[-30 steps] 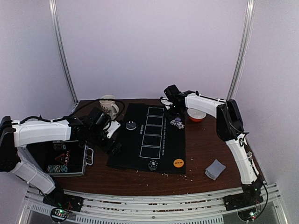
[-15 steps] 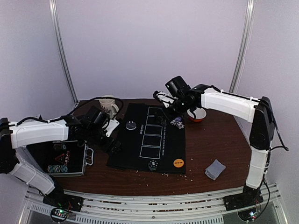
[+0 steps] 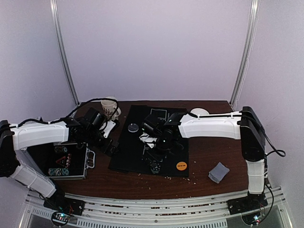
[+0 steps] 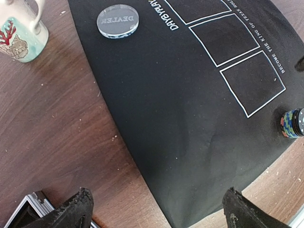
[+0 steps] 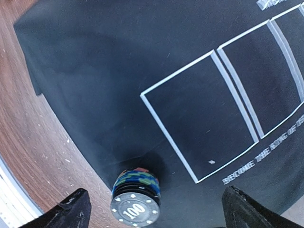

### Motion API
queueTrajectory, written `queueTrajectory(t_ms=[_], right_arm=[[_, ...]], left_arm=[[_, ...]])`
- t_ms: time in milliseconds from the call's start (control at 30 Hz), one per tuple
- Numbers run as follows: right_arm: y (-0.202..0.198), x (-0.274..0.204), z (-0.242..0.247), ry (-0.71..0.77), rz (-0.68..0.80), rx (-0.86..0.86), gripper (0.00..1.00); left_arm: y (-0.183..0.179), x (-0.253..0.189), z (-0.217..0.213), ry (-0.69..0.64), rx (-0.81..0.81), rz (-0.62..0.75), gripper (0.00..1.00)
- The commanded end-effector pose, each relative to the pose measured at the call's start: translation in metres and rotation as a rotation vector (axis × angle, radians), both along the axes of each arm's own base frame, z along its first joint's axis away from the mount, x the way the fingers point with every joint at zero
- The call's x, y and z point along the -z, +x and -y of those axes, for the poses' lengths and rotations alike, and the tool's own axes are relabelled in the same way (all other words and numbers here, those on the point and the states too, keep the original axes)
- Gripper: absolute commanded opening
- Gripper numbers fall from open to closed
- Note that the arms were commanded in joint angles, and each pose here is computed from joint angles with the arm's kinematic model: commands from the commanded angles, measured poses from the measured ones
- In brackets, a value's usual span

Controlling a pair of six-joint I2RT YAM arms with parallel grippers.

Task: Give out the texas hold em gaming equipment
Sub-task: Move the pile of poker chips to the big blind area.

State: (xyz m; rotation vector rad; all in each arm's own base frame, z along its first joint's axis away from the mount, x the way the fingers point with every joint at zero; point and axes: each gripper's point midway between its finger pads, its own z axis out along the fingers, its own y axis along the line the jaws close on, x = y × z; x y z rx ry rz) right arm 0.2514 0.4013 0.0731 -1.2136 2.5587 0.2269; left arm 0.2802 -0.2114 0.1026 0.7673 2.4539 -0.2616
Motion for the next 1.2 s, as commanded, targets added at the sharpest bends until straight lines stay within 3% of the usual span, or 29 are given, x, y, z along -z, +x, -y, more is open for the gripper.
queueTrajectory(t_ms=[0, 233, 800, 1167], right_arm=[[-0.016, 0.017, 0.001, -0.072, -0.046, 0.007, 0.98], [-0.025, 0.036, 0.002, -0.130, -0.061, -0.001, 0.90], [-0.033, 0.060, 0.009, -0.218, -0.073, -0.009, 0.47], [-0.040, 0.061, 0.025, -0.248, -0.080, 0.014, 0.36]], left_arm=[[0.001, 0.002, 0.004, -0.031, -0.007, -0.010, 0.98], [-0.001, 0.006, 0.002, -0.020, 0.002, -0.013, 0.98], [-0.003, 0.010, 0.000, -0.008, 0.008, -0.016, 0.98], [-0.010, 0.028, 0.016, -0.037, 0.049, -0.081, 0.94]])
